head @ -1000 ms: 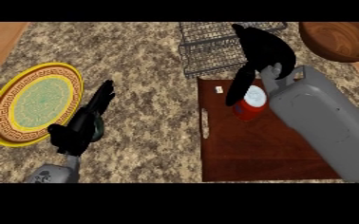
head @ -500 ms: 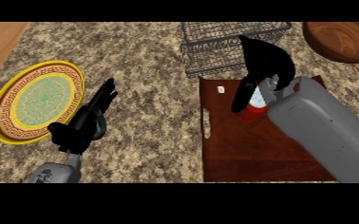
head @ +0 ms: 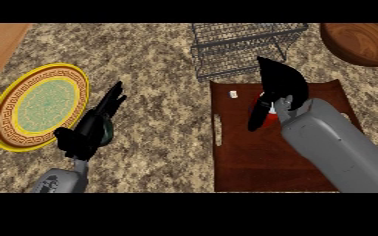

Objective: Pick the can from the tray and place it in the tiered basket

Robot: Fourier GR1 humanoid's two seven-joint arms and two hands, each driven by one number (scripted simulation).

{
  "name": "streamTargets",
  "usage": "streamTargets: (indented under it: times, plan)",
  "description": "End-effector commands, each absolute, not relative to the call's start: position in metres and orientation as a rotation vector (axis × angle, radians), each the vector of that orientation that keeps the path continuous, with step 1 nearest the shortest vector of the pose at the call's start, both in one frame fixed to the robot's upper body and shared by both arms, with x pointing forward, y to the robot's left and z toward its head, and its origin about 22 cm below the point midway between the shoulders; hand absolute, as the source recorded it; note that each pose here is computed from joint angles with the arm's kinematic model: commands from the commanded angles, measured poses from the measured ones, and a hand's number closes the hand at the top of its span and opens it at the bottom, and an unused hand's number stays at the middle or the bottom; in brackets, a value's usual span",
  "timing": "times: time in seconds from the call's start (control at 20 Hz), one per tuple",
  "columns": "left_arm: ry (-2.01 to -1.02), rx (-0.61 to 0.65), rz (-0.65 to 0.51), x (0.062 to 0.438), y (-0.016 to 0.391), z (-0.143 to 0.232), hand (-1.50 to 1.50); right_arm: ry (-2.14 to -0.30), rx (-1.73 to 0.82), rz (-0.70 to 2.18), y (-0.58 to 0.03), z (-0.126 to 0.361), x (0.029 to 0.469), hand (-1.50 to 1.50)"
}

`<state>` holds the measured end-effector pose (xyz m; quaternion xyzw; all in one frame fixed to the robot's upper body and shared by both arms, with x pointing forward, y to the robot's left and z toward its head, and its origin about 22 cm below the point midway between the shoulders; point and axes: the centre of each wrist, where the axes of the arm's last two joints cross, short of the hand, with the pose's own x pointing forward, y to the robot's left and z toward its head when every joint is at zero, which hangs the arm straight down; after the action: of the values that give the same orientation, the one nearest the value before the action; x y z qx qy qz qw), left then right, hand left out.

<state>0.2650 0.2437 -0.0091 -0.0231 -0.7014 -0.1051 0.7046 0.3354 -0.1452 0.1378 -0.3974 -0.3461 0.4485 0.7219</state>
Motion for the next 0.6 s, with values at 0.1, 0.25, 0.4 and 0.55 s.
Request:
streamTargets:
  times: [0.1, 0.25, 0.4, 0.55]
  plan:
    - [-1.531, -0.070, -0.215, 0.257, 0.240, -0.022, 0.00, -0.569, -0.970, 0.884, -0.148, 0.115, 0.327, -1.50]
    - [-1.537, -0.078, -0.232, 0.257, 0.221, -0.017, 0.00, -0.546, -0.965, 0.860, -0.161, 0.110, 0.325, -1.50]
    - [-1.517, -0.079, -0.220, 0.252, 0.238, -0.013, 0.00, -0.524, -0.967, 0.885, -0.168, 0.094, 0.318, -1.50]
    - [-1.528, -0.088, -0.217, 0.260, 0.244, -0.027, 0.00, -0.543, -0.945, 0.867, -0.166, 0.102, 0.327, -1.50]
